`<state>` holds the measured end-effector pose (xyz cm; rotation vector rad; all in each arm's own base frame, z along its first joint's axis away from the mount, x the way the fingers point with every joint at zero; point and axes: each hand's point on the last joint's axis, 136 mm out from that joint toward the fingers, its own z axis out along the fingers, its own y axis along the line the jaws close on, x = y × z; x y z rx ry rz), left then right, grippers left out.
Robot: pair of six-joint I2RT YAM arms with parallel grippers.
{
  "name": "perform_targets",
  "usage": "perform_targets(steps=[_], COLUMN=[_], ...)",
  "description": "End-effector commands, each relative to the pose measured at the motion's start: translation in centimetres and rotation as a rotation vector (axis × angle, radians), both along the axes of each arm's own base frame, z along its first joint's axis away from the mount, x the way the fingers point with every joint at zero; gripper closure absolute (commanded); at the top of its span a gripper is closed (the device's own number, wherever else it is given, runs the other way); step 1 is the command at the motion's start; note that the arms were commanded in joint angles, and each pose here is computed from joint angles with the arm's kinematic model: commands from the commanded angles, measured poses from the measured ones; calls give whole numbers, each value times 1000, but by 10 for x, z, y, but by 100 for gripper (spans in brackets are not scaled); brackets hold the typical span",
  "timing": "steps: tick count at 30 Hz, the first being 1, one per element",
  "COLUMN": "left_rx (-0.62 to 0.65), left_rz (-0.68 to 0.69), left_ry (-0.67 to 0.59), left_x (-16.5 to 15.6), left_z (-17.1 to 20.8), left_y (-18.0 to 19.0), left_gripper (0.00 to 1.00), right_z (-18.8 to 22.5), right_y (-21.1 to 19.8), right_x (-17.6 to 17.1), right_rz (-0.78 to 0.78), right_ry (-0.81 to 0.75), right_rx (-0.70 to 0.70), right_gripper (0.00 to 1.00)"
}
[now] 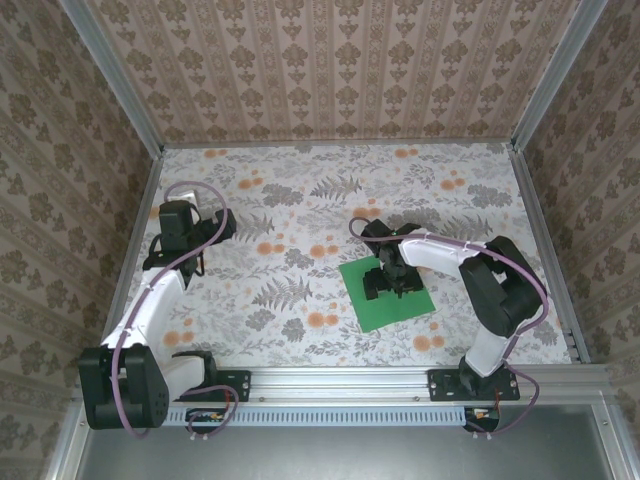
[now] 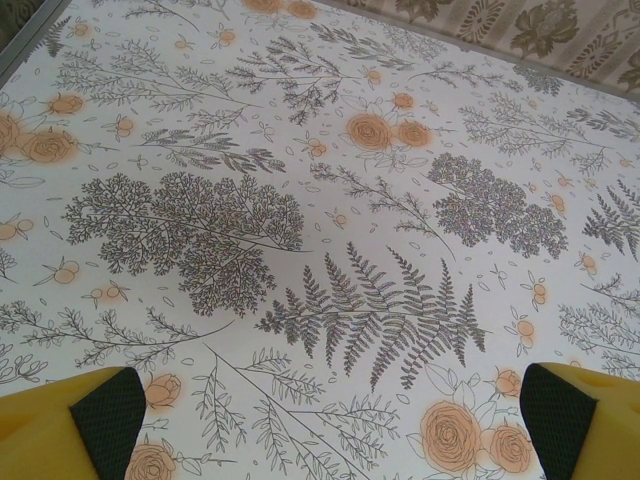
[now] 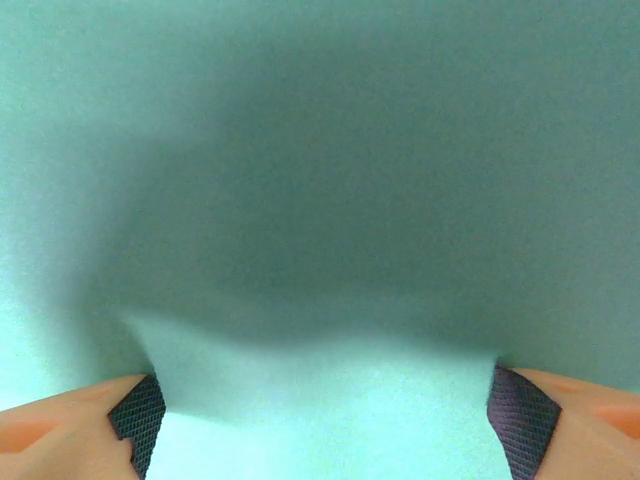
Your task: Fold a paper plane with a square sheet of paper (pick it up from the middle)
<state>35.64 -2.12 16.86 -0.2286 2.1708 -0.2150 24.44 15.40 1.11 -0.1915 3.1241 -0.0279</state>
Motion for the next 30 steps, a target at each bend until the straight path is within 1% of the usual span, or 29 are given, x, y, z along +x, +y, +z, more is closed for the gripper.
perform_targets(steps=[1,3,6,9,11,12,15,16,20,23,26,30], left_rx=[-31,-39,-70,-118,-143,-152,-199,-223,-333,-473,-611,-714], left_rz=[-1,-9,-31,-87,-132,-148,-211,-234,-316,-362,-414,-453], left_ry=[-4,8,32,71,112,131,186,202,259,262,279,321], left_x=[4,3,3,1,-1,-3,-8,-11,-24,-34,-48,-63], left_z=[9,8,5,-3,-10,-14,-24,-27,-36,-35,-34,-32], left_y=[-2,-4,-11,-29,-45,-52,-83,-96,-142,-167,-185,-194], left_gripper=[0,0,0,0,0,0,3,3,6,7,8,4], right_z=[-22,-26,-27,-14,-1,5,29,38,68,86,99,105], right_y=[-9,-11,-10,2,20,30,72,87,133,154,166,172], right_x=[-17,-17,-15,-6,1,3,14,18,33,44,50,55], right_rz=[-24,-33,-45,-55,-63,-69,-92,-101,-130,-143,-146,-147], right_ry=[81,86,79,32,-5,-17,-44,-51,-57,-74,-72,-53], right_rx=[-58,-71,-71,0,106,167,424,521,815,976,1090,1166], right_gripper=[15,20,32,44,54,58,69,72,74,74,73,72])
